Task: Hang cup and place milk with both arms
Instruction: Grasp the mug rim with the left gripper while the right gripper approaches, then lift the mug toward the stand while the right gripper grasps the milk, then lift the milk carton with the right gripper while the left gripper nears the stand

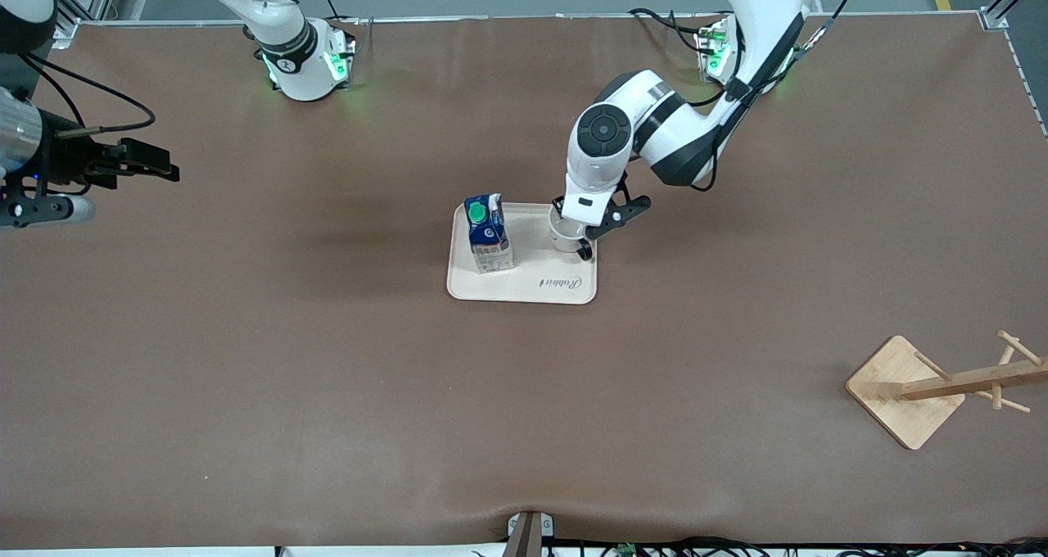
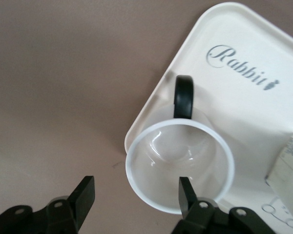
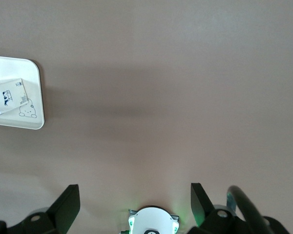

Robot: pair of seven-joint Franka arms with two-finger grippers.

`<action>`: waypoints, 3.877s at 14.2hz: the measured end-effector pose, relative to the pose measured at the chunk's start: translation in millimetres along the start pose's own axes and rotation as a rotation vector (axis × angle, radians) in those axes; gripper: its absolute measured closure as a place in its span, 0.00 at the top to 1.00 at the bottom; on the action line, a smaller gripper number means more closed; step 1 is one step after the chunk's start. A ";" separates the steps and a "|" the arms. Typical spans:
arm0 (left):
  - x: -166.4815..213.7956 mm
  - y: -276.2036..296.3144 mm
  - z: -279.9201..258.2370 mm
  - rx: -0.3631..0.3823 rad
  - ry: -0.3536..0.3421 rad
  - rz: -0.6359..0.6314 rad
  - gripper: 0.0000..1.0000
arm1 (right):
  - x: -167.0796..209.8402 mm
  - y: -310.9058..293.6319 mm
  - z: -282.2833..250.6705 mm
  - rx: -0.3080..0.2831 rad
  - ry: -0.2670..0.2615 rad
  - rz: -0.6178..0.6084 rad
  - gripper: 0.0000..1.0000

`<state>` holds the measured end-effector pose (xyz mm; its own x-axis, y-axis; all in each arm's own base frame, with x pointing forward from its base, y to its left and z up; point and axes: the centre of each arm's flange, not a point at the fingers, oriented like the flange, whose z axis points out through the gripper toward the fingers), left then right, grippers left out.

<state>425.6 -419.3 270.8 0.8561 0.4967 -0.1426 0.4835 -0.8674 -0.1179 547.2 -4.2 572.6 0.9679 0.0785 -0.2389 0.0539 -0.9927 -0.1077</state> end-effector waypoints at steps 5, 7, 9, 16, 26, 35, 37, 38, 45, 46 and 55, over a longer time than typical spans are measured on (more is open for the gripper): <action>0.3 5.1 30.8 0.006 0.008 -0.024 0.67 | 1.9 -4.0 6.7 0.011 -0.030 -0.006 1.00; 1.0 6.9 35.2 -0.003 0.006 -0.027 0.58 | 3.5 -9.4 10.4 0.017 -0.043 -0.016 1.00; 0.8 7.6 35.5 -0.007 0.006 -0.027 0.52 | 3.3 -31.4 12.6 0.031 -0.056 -0.054 1.00; 4.3 13.6 24.3 -0.040 0.017 -0.031 0.07 | -4.9 -145.1 9.3 0.077 -0.042 -0.193 1.00; 53.8 -35.4 -144.5 -0.118 0.207 0.038 0.07 | 10.4 -276.1 77.1 0.122 -0.104 0.013 1.00; 152.3 -133.9 -235.4 0.040 0.199 0.310 0.07 | 46.7 -320.5 154.1 0.125 -0.125 0.053 1.00; 179.5 -157.2 -250.4 0.046 0.193 0.360 0.07 | 39.9 -346.3 175.5 0.112 -0.125 0.039 1.00; 193.7 -169.7 -256.9 0.045 0.194 0.382 0.07 | 39.0 -357.7 192.5 0.112 -0.107 0.037 1.00; 288.2 -270.5 -282.5 0.038 0.202 0.537 0.07 | 34.5 -380.7 247.9 0.122 -0.026 0.042 1.00; 298.8 -282.2 -281.7 0.036 0.198 0.550 0.07 | 35.5 -380.9 247.1 0.126 -0.018 0.044 1.00; 382.5 -347.2 -274.6 0.003 0.201 0.718 0.07 | 33.6 -392.7 272.3 0.163 0.101 0.044 1.00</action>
<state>635.2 63.0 527.1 0.9781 -0.2081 -0.0037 -0.2079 -0.9759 -0.0662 491.7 413.2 344.1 0.9885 0.0179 -0.1501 -0.0214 -0.9663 -0.2565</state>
